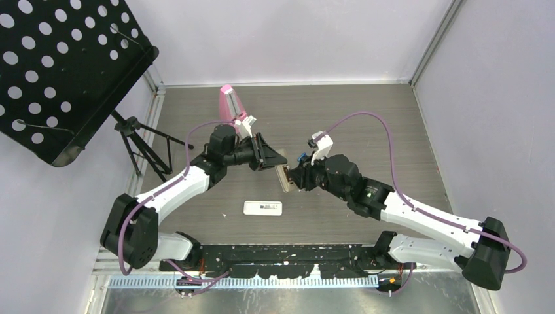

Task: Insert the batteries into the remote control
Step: Load the battery into the remote control.

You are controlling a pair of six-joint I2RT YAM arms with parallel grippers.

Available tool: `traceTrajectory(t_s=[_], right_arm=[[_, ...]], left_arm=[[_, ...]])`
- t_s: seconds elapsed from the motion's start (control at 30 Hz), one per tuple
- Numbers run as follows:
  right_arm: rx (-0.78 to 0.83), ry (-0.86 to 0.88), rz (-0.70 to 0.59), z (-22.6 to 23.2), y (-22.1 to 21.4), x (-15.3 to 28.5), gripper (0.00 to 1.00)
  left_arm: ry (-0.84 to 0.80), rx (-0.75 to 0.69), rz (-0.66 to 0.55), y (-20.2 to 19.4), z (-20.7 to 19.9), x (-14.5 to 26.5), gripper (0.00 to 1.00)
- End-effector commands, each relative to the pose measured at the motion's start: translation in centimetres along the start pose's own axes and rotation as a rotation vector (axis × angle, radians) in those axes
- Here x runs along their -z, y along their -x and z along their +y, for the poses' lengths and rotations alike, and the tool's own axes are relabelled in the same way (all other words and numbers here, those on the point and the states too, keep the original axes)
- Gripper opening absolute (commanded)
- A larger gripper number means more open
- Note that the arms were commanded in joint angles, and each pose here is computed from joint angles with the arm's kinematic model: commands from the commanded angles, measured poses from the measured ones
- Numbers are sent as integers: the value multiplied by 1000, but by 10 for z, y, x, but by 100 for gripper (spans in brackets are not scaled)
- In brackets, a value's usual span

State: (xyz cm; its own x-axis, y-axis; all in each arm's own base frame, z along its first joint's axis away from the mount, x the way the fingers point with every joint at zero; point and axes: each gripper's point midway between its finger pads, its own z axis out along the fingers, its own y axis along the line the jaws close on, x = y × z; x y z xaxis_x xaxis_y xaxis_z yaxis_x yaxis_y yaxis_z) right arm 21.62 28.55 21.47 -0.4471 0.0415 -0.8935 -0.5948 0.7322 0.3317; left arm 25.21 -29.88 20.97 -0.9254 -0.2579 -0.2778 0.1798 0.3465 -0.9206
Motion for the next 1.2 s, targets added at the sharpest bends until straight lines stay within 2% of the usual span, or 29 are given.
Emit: traceTrajectory(t_s=[0.0,0.2,0.33,0.43,0.53,0.7,0.83,1.17], right_arm=[[-36,0,-51,8,28,11,35],[-91,10,-76,14,43,23,47],[-248,-98,-117,0,56,34,75],[-504,-270,-158,-25,56,50,86],[-750,-334,-178,-34,45,57,87],[-1141,-259,-217,-22,44,50,88],[-1371,-181,-233,-14,43,36,88],[-1487,-184,-169,-2,37,9,88]], left_arm=[[-47,-45,-11,10,-22,2,0],[-29,-60,-16,11,-17,2,0],[-11,-75,-23,12,-11,0,0],[2,-91,-42,17,-9,-1,0],[0,-105,-74,23,-12,-1,0],[-16,-109,-144,37,-22,0,0],[-23,-89,-176,43,-26,0,0],[-53,-30,-218,50,-31,-1,0]])
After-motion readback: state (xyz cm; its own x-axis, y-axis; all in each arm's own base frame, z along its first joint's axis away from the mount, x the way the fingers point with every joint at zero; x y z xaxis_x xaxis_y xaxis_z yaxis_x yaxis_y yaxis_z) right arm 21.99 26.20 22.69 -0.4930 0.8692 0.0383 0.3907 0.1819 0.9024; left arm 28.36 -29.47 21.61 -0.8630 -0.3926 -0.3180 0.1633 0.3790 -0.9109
